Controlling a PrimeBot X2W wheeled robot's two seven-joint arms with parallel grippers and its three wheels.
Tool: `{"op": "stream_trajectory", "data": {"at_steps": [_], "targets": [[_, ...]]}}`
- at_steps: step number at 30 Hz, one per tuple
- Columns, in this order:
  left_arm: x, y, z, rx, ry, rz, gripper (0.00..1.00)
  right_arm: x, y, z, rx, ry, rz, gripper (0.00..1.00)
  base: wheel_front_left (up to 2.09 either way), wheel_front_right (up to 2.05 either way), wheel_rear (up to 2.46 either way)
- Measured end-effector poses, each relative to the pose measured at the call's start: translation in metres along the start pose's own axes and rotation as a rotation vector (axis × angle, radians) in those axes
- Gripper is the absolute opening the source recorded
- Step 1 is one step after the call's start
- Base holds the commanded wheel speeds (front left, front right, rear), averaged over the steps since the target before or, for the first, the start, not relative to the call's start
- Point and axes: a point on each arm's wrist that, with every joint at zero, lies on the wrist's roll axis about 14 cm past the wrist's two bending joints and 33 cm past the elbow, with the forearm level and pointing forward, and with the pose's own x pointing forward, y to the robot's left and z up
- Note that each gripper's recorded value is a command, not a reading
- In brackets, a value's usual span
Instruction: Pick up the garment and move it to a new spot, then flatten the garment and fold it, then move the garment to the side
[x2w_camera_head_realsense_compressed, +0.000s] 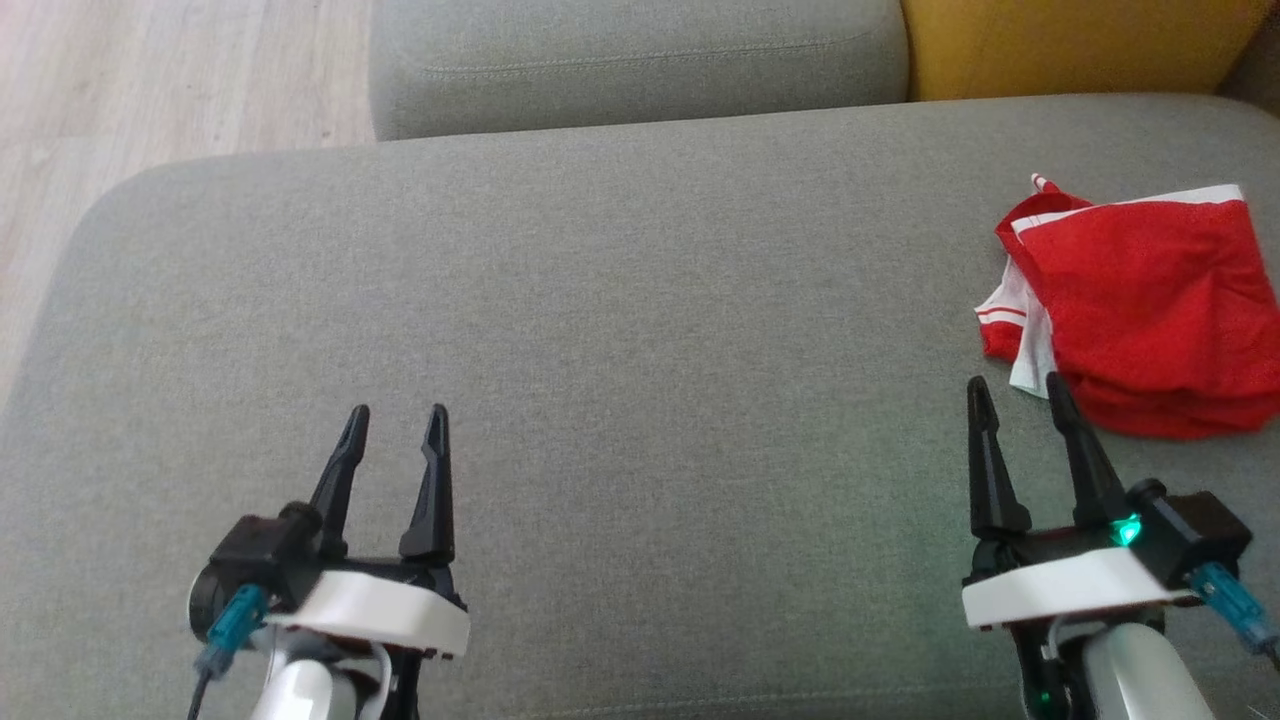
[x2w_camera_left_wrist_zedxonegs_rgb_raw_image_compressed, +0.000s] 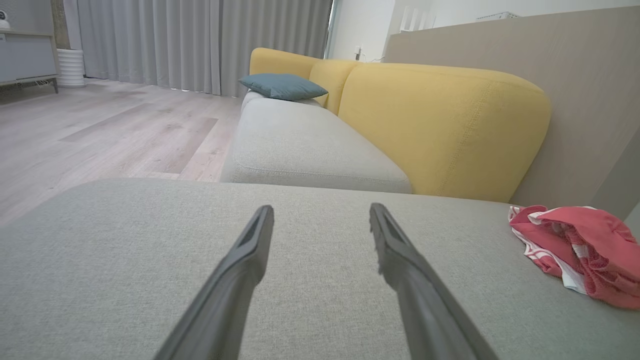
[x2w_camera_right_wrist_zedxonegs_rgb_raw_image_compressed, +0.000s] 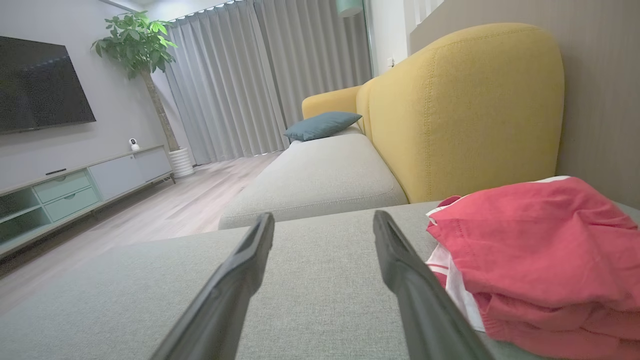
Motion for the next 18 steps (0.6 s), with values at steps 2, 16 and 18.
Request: {"op": "stream_trajectory", "data": {"at_steps": [2,16,18], "targets": [[0.000,0.001,0.003,0.002,-0.008,0.007,1.00,0.000,0.000,0.001,0.000,-0.003,0.000,1.00,0.00,0.00,0.00],[0.001,-0.009,0.005,-0.001,-0.016,-0.025,1.00,-0.001,-0.001,0.001,-0.001,-0.004,-0.005,1.00,0.00,0.00,0.00],[0.001,-0.010,0.005,0.001,-0.017,-0.031,1.00,-0.002,-0.002,0.001,-0.001,-0.003,-0.006,1.00,0.00,0.00,0.00]]}}
